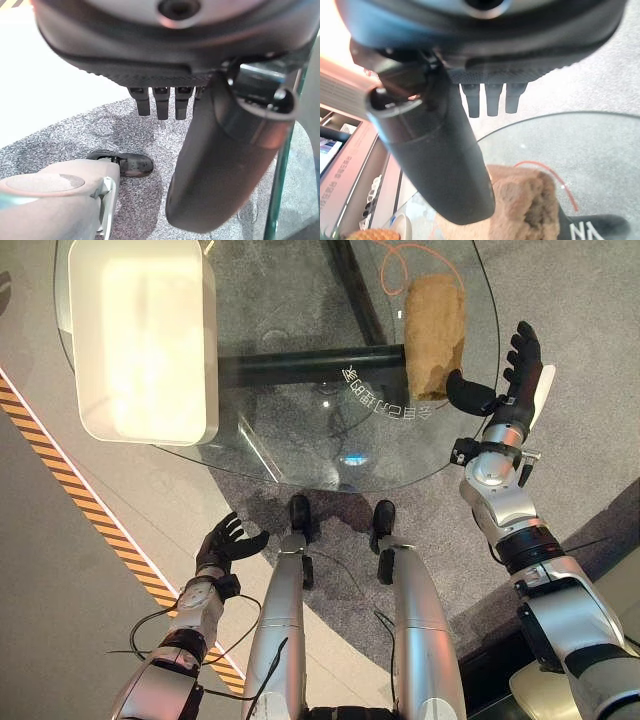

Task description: Wipe the table with a cloth and put it in the basket.

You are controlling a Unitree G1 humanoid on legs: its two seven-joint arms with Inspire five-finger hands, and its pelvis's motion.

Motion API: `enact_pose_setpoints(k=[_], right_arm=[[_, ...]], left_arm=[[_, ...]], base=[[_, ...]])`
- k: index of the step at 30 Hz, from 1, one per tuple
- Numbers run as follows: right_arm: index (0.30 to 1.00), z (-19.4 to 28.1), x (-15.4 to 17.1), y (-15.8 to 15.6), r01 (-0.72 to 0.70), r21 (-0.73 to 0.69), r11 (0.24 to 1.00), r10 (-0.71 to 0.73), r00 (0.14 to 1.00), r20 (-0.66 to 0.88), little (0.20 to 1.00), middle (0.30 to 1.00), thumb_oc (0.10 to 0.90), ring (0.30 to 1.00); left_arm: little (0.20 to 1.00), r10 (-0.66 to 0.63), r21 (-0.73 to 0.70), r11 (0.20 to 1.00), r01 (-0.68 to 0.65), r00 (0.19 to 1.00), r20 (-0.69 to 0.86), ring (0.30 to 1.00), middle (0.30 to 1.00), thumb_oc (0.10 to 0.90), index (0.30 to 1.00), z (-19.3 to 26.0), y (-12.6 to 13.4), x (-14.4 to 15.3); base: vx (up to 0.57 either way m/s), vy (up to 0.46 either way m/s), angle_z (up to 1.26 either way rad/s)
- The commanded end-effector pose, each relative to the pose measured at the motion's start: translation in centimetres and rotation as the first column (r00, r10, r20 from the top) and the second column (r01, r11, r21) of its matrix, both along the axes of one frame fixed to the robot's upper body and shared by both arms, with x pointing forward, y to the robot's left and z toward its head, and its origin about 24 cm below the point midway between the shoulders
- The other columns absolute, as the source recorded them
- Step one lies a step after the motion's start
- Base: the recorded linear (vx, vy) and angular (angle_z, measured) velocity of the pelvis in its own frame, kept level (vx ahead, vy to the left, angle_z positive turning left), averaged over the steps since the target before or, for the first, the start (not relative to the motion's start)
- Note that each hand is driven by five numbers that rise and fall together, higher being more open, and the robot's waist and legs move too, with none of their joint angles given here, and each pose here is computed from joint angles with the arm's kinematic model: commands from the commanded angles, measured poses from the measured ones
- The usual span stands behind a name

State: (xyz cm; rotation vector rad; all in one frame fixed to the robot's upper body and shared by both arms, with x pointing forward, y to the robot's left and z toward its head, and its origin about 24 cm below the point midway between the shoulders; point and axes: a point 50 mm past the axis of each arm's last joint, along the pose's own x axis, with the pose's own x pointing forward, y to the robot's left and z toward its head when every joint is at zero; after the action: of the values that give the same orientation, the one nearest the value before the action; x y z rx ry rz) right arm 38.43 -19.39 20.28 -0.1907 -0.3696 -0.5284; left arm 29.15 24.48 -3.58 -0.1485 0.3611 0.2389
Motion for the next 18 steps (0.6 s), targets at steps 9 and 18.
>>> enact_pose_setpoints(k=[9, 18], right_arm=[[0.900, 4.3, -0.2, 2.5, -0.028, -0.144, 0.989, 0.042, 0.994, 0.098, 0.900, 0.900, 0.800, 0.900], [0.900, 3.7, 0.5, 3.3, -0.012, -0.198, 0.980, 0.014, 1.000, 0.010, 0.900, 0.900, 0.800, 0.900]], left_arm=[[0.900, 0.011, -0.025, 1.000, -0.011, 1.000, -0.006, 0.900, 0.900, 0.800, 0.900, -1.2, -1.2, -1.0], [0.900, -0.010, -0.025, 1.000, 0.009, 1.000, -0.019, 0.900, 0.900, 0.800, 0.900, -1.3, -1.8, -1.0]], base=[[0.01, 0.012, 0.04], [0.00, 0.000, 0.00]])
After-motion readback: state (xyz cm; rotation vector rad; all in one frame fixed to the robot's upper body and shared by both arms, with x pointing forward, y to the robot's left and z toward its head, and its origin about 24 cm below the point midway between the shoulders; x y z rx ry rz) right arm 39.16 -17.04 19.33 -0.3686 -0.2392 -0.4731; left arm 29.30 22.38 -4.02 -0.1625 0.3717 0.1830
